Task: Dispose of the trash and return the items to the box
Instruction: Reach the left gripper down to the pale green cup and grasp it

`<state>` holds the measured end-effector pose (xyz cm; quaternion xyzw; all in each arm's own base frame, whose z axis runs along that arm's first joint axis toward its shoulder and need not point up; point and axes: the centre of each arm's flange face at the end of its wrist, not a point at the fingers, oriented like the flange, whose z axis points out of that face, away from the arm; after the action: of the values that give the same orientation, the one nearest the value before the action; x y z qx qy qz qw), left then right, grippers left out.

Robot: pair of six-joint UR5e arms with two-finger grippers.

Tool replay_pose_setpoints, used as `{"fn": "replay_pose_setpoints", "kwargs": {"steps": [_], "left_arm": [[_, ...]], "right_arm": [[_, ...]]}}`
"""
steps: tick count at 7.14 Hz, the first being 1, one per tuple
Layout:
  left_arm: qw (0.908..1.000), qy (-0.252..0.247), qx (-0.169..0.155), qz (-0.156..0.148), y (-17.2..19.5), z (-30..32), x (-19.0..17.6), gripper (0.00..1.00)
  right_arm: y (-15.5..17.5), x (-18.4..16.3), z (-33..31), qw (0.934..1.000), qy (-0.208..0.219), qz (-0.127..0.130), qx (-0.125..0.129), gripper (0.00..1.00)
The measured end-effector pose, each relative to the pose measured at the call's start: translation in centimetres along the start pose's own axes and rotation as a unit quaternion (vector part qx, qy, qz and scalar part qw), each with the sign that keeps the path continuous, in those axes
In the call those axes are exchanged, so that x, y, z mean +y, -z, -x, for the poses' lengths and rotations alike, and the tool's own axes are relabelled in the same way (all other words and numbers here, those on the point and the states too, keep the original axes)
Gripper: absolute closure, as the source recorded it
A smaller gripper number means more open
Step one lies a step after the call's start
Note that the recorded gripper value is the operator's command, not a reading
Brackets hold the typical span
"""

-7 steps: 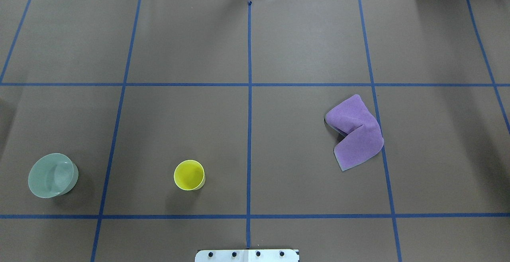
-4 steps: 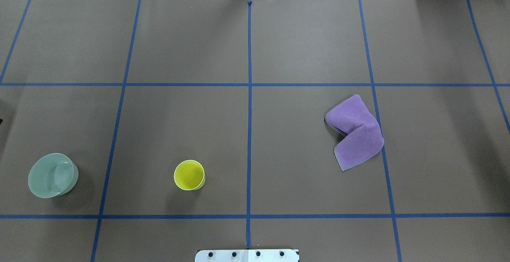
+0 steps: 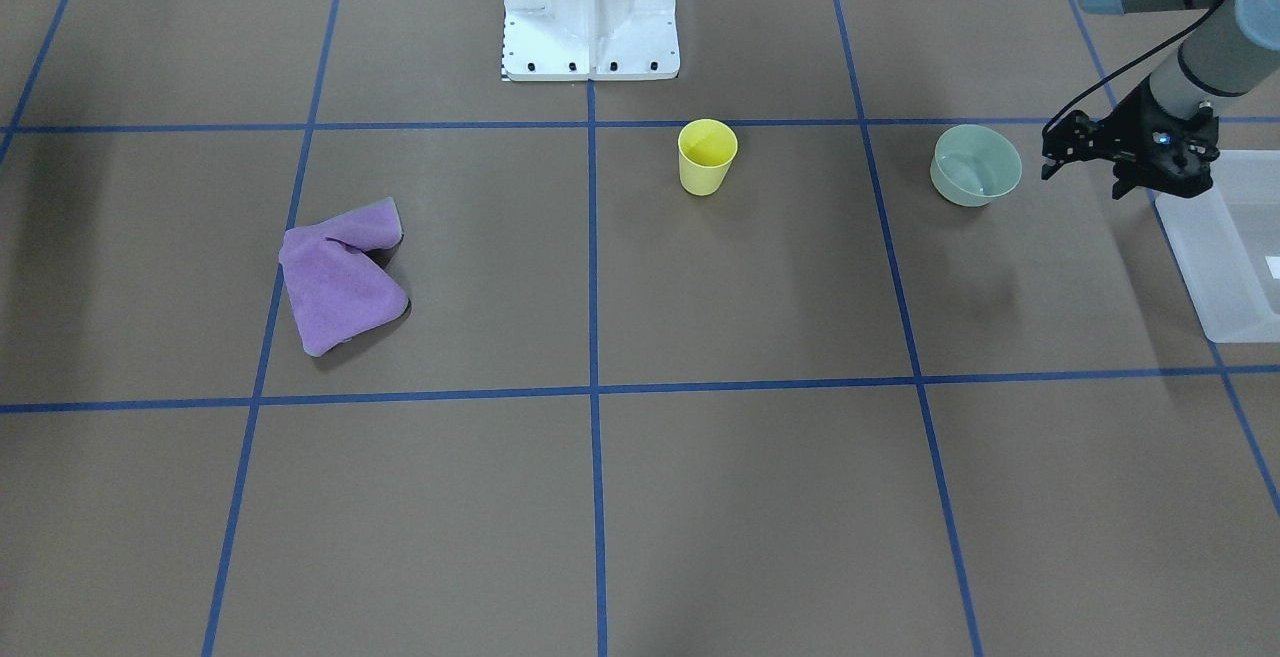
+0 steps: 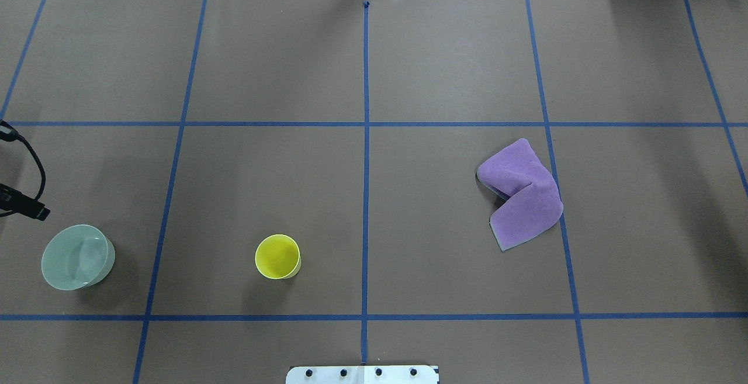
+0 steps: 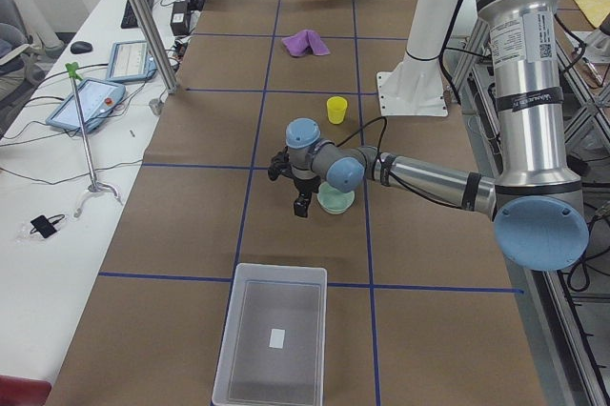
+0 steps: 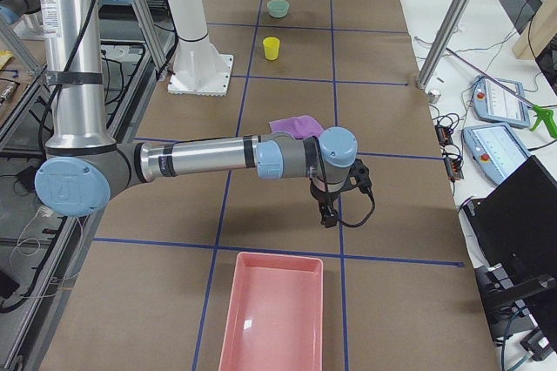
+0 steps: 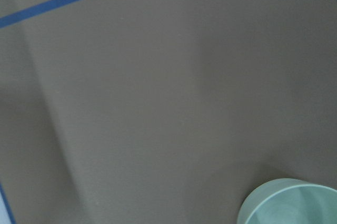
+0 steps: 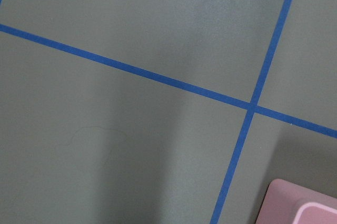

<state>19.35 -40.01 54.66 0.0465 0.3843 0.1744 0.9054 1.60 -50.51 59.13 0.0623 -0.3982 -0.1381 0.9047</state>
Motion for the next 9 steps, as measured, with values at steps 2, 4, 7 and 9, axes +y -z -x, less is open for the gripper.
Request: {"fn": "replay_pose_setpoints", "kwargs": {"steps": [2, 4, 7, 9], "left_arm": [[0.9999, -0.003, 0.003, 0.01, -1.4, -0.9, 0.1, 0.22], [0.9998, -0.002, 0.002, 0.02, -2.8, -0.7, 0.1, 0.24], [0.9996, -0.011, 0.01, 0.024, -4.3, -0.8, 0.0, 0.31], [0.9993, -0.02, 0.015, 0.029, -4.9, -1.6, 0.2, 0.55]], "right_arm": [[-0.1, 0.0, 0.1, 1.0, 0.001, 0.001, 0.0, 0.0], [-0.1, 0.0, 0.1, 1.0, 0.001, 0.001, 0.0, 0.0], [-0.1, -0.1, 0.2, 1.0, 0.002, 0.0, 0.0, 0.0], [0.0, -0.1, 0.2, 1.0, 0.002, 0.0, 0.0, 0.0]]}}
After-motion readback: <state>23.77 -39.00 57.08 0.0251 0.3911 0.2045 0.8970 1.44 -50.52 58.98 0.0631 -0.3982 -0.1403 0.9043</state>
